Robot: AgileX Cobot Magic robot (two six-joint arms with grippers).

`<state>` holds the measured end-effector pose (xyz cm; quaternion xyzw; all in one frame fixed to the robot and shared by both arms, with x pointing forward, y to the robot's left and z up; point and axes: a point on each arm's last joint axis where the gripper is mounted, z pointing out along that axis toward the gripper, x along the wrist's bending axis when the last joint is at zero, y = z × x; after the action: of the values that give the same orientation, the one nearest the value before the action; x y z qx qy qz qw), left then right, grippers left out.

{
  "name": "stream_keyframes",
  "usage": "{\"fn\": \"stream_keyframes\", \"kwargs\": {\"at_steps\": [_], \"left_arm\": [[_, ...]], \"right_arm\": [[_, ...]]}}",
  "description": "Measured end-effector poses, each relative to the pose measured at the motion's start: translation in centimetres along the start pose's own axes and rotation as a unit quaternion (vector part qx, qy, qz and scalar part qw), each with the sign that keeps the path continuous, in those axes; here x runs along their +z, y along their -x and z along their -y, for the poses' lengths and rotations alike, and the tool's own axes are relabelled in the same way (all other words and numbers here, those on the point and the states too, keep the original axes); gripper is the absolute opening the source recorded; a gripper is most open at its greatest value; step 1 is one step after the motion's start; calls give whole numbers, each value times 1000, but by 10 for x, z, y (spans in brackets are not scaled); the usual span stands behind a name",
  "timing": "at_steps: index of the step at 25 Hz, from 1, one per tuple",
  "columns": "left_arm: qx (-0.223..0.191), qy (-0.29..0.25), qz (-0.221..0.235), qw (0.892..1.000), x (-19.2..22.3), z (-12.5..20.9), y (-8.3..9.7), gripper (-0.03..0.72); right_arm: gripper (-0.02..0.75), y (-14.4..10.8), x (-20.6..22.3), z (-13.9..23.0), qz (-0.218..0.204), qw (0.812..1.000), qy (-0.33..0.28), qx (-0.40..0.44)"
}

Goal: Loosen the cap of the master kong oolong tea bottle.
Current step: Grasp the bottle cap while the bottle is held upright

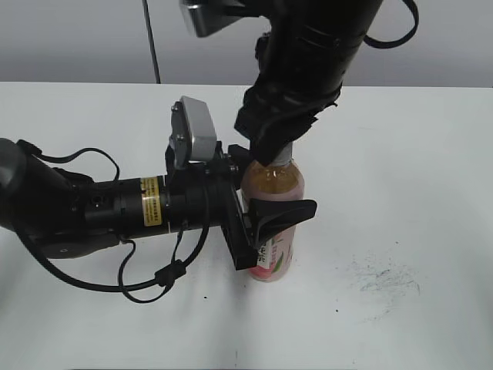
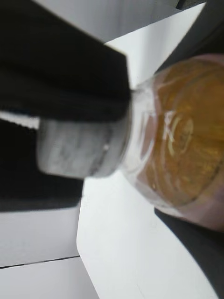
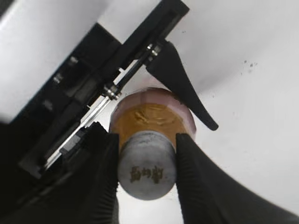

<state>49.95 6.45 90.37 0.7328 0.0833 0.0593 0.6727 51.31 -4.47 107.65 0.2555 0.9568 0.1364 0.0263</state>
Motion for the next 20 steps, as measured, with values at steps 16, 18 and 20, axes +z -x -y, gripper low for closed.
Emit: {"fn": "stream_keyframes", "kwargs": {"at_steps": [16, 18, 20], "left_arm": [[2, 0, 1, 1000, 0, 0, 0, 447], [2, 0, 1, 1000, 0, 0, 0, 447], [2, 0, 1, 1000, 0, 0, 0, 447]], "right_arm": [[276, -2, -1, 0, -9, 847, 6, -532], [276, -2, -1, 0, -10, 807, 6, -590], [276, -2, -1, 0, -11, 756, 7, -655]]}}
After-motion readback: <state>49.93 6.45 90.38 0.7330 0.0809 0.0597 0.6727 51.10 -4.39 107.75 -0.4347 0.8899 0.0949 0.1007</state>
